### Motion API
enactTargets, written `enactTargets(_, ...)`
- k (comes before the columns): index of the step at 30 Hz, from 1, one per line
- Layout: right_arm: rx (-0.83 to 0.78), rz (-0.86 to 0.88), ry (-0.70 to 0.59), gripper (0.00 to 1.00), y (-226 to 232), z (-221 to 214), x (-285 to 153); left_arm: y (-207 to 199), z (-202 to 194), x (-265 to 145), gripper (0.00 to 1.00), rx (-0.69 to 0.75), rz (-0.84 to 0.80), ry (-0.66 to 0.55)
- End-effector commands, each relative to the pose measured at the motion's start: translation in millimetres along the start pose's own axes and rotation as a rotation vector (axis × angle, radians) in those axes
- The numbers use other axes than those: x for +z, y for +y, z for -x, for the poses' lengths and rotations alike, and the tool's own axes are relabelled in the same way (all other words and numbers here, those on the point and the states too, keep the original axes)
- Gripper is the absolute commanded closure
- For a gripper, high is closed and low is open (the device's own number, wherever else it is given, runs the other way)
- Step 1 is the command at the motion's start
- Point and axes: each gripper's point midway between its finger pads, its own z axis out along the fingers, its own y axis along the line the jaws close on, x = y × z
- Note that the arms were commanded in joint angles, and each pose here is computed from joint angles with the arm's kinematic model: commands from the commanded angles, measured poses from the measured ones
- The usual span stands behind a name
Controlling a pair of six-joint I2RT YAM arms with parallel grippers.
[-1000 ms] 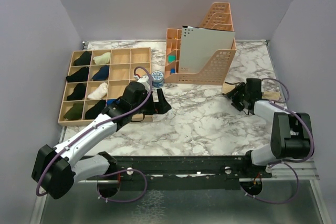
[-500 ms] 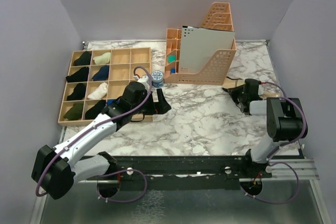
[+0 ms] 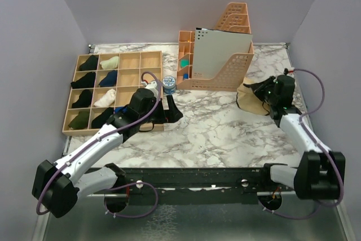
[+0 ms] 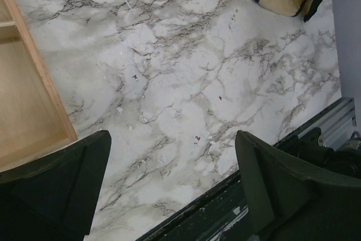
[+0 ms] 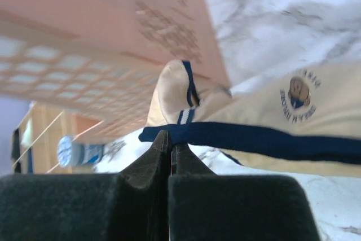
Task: Roll the underwear
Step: Move the underwear to the center of the board.
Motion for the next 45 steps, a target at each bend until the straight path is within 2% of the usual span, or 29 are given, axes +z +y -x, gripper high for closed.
enactTargets(1, -0.143, 0.105, 0.183, 0.99, 26.0, -21.0, -56.3, -4.3, 3.8, -11.4, 0.01, -0.011, -0.012, -0.033)
enactTargets(8, -0.211, 0.379, 0.270, 1.00, 100.5, -8.4, -142.8, 1.7, 10.0, -25.6, 0.01, -0.025, 0.034, -0.074)
enactTargets(12, -0.227, 0.592, 0.409, 1.00, 143.1, -12.8, -176.5, 7.7, 14.1, -34.0, 0.01, -0.037, 0.076, -0.101)
enactTargets(15, -0.239, 0.697, 0.464, 0.99, 163.7, -9.5, -191.0, 13.6, 21.3, -42.4, 0.01, -0.048, 0.126, -0.135)
enactTargets(17, -0.257, 0.701, 0.453, 0.99, 167.9, -4.2, -191.5, 13.9, 25.8, -46.6, 0.01, -0.054, 0.134, -0.158)
enactTargets(20, -0.302, 0.560, 0.396, 0.99, 152.6, 6.1, -177.9, 11.3, 27.9, -48.9, 0.01, -0.064, 0.126, -0.167)
enactTargets(26, -0.330, 0.518, 0.489, 1.00, 123.9, -28.3, -181.5, 16.3, 19.3, -43.2, 0.01, -0.077, 0.138, -0.138)
enactTargets(30, -0.273, 0.673, 0.632, 1.00, 139.0, -62.4, -195.9, 20.6, 21.4, -39.9, 0.01, -0.091, 0.163, -0.148)
enactTargets(33, -0.363, 0.565, 0.637, 1.00, 135.5, -84.4, -180.2, 16.2, 24.0, -36.0, 0.01, -0.099, 0.153, -0.139)
enactTargets(36, -0.379, 0.543, 0.808, 0.99, 124.9, -141.0, -181.4, 16.8, 22.3, -36.1, 0.01, -0.113, 0.159, -0.132)
enactTargets(41, -0.471, 0.643, 1.057, 1.00, 115.7, -251.9, -239.4, 22.5, 22.3, -44.3, 0.01, -0.118, 0.175, -0.162)
enactTargets(45, -0.548, 0.505, 1.242, 1.00, 63.8, -302.3, -270.5, 23.5, 23.4, -46.3, 0.01, -0.088, 0.183, -0.158)
